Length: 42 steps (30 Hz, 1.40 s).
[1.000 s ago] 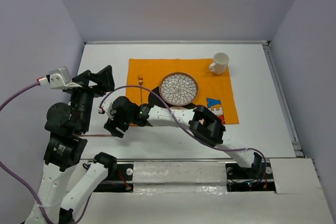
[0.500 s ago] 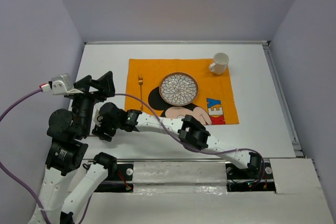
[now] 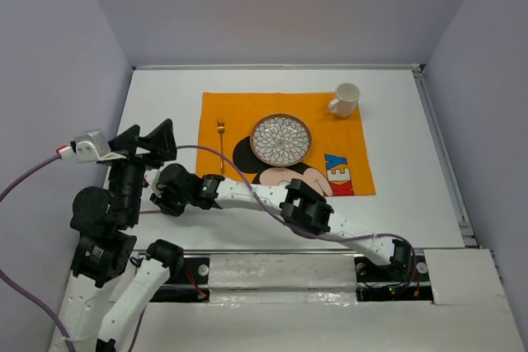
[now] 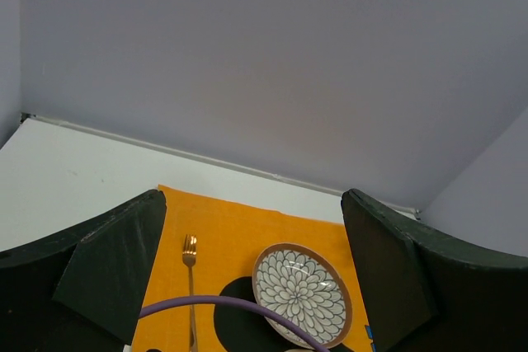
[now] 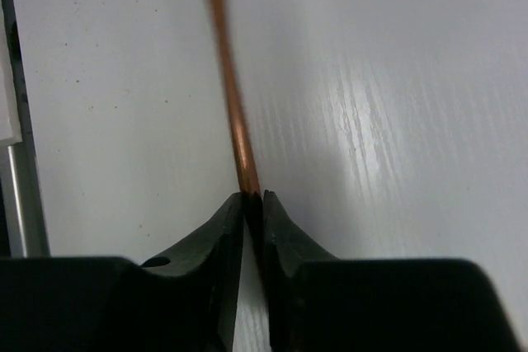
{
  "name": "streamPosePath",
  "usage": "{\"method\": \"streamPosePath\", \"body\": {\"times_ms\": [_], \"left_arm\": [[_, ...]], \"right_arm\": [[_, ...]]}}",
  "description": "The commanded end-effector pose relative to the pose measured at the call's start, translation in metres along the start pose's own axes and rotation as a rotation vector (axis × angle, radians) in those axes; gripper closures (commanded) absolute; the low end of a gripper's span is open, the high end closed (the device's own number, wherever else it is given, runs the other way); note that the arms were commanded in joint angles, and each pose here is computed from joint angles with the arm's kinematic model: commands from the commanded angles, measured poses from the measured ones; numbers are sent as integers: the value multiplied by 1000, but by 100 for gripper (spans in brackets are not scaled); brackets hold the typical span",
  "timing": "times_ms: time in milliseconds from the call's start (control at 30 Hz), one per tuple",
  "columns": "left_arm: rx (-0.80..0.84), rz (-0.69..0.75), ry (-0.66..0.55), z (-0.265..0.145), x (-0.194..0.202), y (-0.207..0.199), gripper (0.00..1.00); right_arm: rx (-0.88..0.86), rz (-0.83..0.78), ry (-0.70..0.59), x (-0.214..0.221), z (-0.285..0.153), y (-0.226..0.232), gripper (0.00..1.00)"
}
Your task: Set the dinner table for one person
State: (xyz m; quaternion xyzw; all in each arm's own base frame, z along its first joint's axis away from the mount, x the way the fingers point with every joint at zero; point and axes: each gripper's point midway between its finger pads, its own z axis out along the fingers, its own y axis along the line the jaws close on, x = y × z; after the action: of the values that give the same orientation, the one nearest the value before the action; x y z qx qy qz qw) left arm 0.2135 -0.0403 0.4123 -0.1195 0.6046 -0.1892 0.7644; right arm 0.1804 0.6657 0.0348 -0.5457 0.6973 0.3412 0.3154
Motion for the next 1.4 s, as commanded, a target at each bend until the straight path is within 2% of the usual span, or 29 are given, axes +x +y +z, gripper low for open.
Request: {"method": "streamPosePath", "body": {"times_ms": [0, 167, 200, 500, 567, 600, 667, 700, 800, 833, 900, 967, 1033, 1067, 1133, 1167, 1233, 1267, 1300, 1367], "left_arm": [[20, -9, -63, -2, -15, -3, 1], [27, -5, -60, -2, -12, -4, 1], [28, -4, -62, -2, -12, -4, 1], [-4, 23, -75, -4, -22, 1, 1], [-4, 24, -76, -5, -25, 0, 1], [-4, 24, -77, -5, -25, 0, 1], [4, 19, -76, -5, -26, -2, 1], [8, 15, -81, -6, -28, -3, 1], [13, 10, -90, -7, -34, -5, 1], [19, 6, -94, -7, -36, -7, 1], [28, -4, -102, -8, -40, -9, 1], [44, -6, -99, -7, -38, -12, 1], [55, -3, -76, -3, -29, -14, 1], [57, 4, -54, 1, -22, -14, 1], [80, 3, -12, 6, -3, -16, 1], [89, 2, 0, 6, 3, -17, 1], [84, 18, 35, 9, 23, -12, 1], [79, 29, 44, 9, 29, -9, 1], [69, 42, 56, 9, 35, -5, 1], [13, 81, 99, 10, 56, 11, 1]], "right_arm": [[34, 88, 77, 25, -21, 7, 85], [76, 94, 10, 18, -47, 5, 100], [73, 106, 19, 28, -49, 6, 100], [45, 132, -237, -47, -87, 18, 100], [53, 171, -347, -80, -114, 9, 100], [49, 182, -349, -80, -121, 12, 100], [44, 196, -433, -99, -139, 8, 100], [61, 212, -433, -92, -144, -1, 100], [130, 234, -513, -110, -178, -22, 100], [167, 248, -503, -99, -183, -36, 100], [257, 274, -551, -105, -212, -58, 100], [362, 330, -540, -78, -231, -93, 100], [454, 372, -594, -76, -274, -121, 100], [545, 405, -560, -44, -283, -136, 100], [703, 463, -626, -33, -339, -165, 100], [767, 488, -586, 1, -349, -173, 100], [841, 544, -622, 18, -388, -185, 100], [871, 567, -623, 31, -400, -191, 100], [927, 598, -586, 64, -411, -203, 100], [974, 627, -594, 82, -431, -208, 100]]}}
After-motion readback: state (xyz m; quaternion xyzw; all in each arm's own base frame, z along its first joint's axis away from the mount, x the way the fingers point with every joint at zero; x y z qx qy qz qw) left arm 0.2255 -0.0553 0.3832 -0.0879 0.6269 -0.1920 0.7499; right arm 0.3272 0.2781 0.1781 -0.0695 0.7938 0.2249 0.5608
